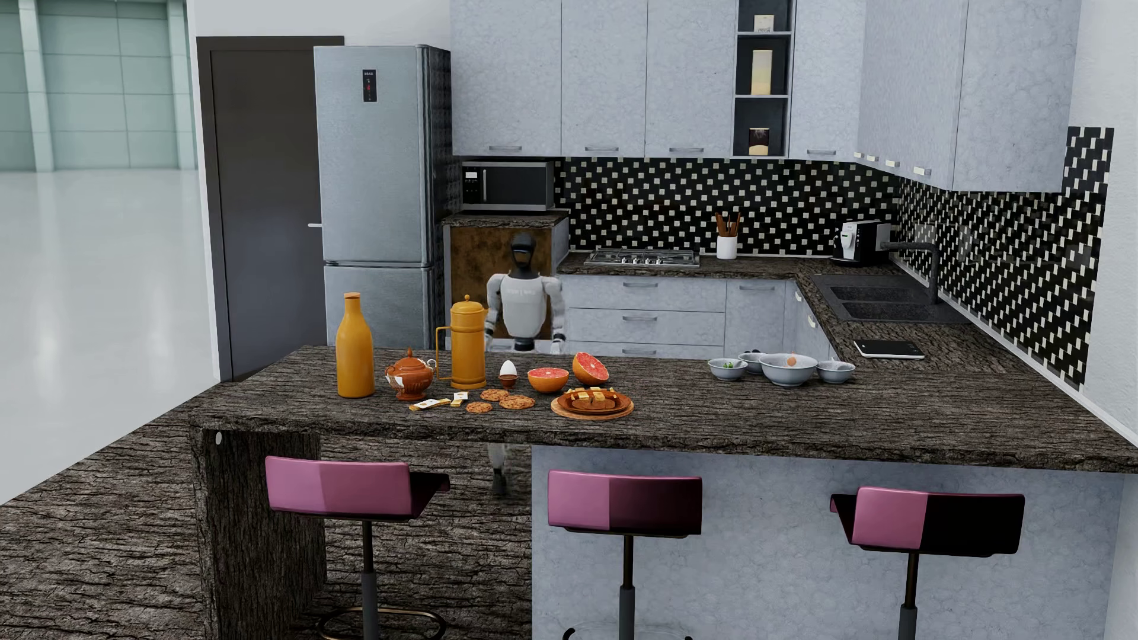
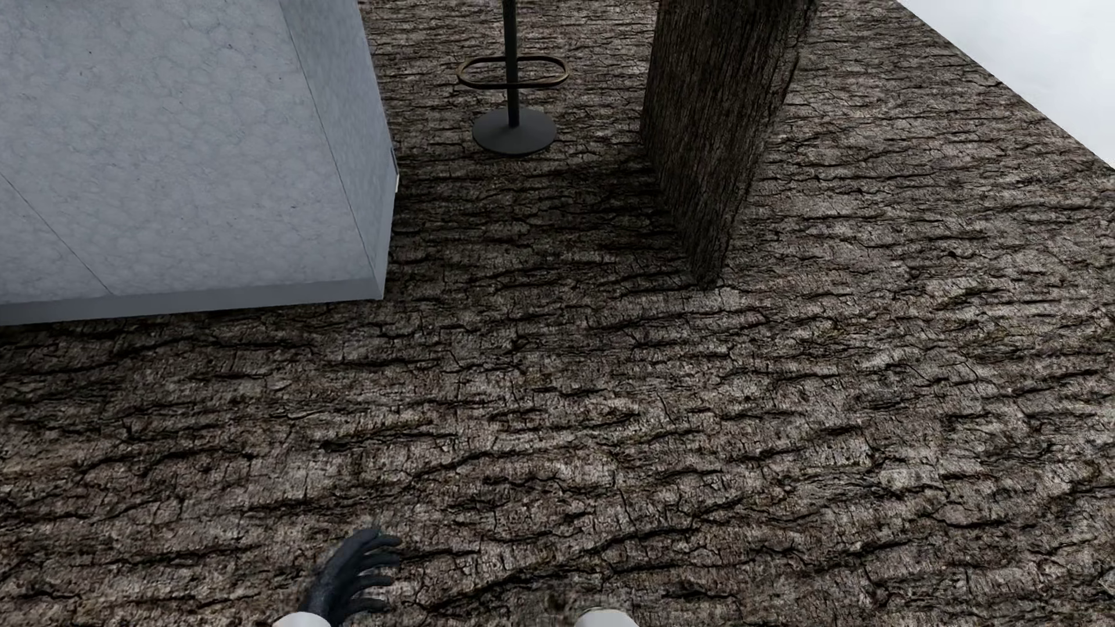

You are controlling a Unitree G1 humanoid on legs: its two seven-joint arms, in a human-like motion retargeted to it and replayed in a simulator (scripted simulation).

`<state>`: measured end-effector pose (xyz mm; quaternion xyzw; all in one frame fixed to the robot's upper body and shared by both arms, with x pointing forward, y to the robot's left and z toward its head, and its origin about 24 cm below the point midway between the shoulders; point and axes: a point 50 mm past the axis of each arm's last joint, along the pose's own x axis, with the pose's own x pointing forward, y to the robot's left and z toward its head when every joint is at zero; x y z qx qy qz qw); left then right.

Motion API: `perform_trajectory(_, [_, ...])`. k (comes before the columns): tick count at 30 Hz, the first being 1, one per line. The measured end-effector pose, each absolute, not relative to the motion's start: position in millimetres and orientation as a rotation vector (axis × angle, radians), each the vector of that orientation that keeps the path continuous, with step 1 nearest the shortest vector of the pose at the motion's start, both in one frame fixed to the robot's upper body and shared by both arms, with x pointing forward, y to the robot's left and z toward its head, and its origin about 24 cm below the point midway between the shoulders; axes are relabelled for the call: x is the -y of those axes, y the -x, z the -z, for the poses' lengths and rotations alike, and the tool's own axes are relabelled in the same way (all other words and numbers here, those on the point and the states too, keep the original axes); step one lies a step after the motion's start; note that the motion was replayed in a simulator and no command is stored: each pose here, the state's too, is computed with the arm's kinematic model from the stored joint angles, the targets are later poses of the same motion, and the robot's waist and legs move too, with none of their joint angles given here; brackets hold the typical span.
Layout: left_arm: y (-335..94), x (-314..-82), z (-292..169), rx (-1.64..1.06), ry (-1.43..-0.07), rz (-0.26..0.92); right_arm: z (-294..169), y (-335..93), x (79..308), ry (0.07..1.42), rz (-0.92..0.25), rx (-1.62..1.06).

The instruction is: Do a 180

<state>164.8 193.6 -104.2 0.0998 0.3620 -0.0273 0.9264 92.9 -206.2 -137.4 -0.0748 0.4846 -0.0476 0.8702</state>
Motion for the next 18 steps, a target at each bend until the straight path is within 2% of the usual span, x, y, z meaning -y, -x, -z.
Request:
perform_trajectory(1, [-167,-179,104,-0.710,-0.170,0.063,138,-93,209,0.178,0.074,-1.028])
perform_trajectory(3, [-172,-175,105,-0.702,-0.148,0.026,145,-70,209,0.181,0.025,-1.092])
perform_trajectory(4, [-175,-185,103,-0.691,-0.149,-0.006,143,-61,209,0.153,0.058,-1.093])
perform_trajectory(5, [-166,-202,104,-0.709,-0.182,-0.025,140,-64,211,0.182,0.064,-1.074])
perform_trajectory(8, [-141,-220,112,-0.793,-0.232,-0.060,127,-123,207,0.227,-0.034,-0.923])
perform_trajectory(10, [-140,-209,115,-0.804,-0.203,-0.060,125,-134,204,0.158,-0.040,-0.885])
perform_trajectory(12, [-132,-216,117,-0.825,-0.204,-0.068,118,-145,200,0.116,-0.053,-0.828])
perform_trajectory(13, [-133,-221,117,-0.825,-0.201,-0.080,117,-146,199,0.094,-0.037,-0.818])
perform_trajectory(15, [-150,-215,109,-0.749,-0.188,-0.073,124,-131,204,0.114,-0.001,-0.867])
perform_trajectory(18, [-147,-205,110,-0.730,-0.202,-0.022,128,-125,206,0.165,0.034,-0.933])
